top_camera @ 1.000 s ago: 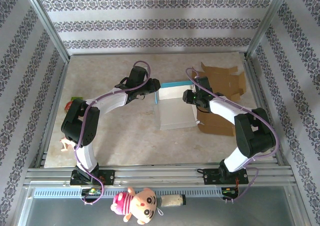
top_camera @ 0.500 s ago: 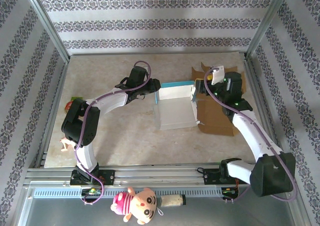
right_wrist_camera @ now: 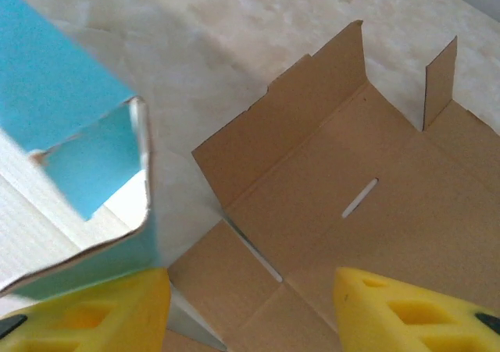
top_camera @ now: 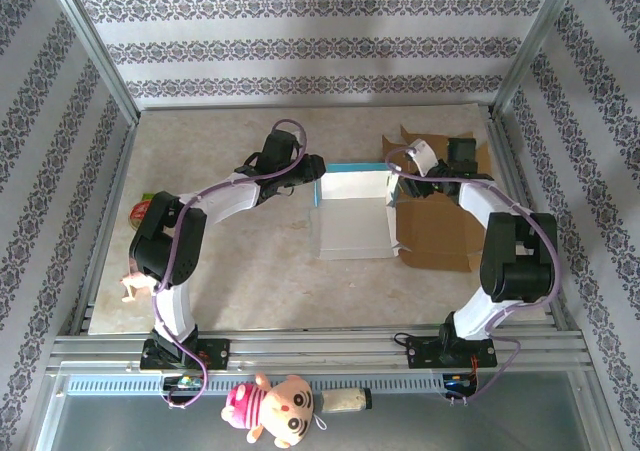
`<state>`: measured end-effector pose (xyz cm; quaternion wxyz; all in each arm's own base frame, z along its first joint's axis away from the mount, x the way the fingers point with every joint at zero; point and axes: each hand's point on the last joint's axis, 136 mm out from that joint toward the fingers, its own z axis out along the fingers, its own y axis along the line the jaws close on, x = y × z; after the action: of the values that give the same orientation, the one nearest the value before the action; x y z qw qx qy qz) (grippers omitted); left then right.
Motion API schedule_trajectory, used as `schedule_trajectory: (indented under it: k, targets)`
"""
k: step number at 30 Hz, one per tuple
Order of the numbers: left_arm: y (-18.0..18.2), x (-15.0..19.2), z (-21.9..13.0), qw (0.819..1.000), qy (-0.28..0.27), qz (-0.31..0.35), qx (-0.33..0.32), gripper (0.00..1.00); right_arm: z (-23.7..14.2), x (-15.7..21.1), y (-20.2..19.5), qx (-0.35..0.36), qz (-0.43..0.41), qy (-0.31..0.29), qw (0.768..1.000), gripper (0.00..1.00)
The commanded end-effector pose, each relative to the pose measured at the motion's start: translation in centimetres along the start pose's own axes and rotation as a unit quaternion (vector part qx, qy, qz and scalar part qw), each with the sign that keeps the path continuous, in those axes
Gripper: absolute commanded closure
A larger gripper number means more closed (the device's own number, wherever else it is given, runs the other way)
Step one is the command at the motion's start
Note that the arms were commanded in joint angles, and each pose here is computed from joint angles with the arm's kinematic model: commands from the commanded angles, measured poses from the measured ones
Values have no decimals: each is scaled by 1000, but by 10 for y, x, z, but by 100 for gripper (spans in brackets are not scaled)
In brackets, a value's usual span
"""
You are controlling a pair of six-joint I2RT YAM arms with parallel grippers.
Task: Fold the paper box
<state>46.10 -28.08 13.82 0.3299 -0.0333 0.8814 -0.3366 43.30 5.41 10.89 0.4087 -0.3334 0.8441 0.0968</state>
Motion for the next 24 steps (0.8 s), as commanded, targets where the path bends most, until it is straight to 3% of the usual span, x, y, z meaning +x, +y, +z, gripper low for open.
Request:
schedule_trajectory:
  k: [1,12,19,24]
  targets:
    - [5,32,13,998,54,22,-10,68,3,-18,25,-75,-58,-48,994,45]
    - [5,34,12,998,57,24,-11,68,1,-36,52,-135,-111,-91,980,51]
    - [6,33,10,998,55,23,-13,68,7,-20,72,-156,-115,-23,981,49]
    - [9,31,8,998,51,30,-24,68,-2,-5,57,-90,-86,33,992,50]
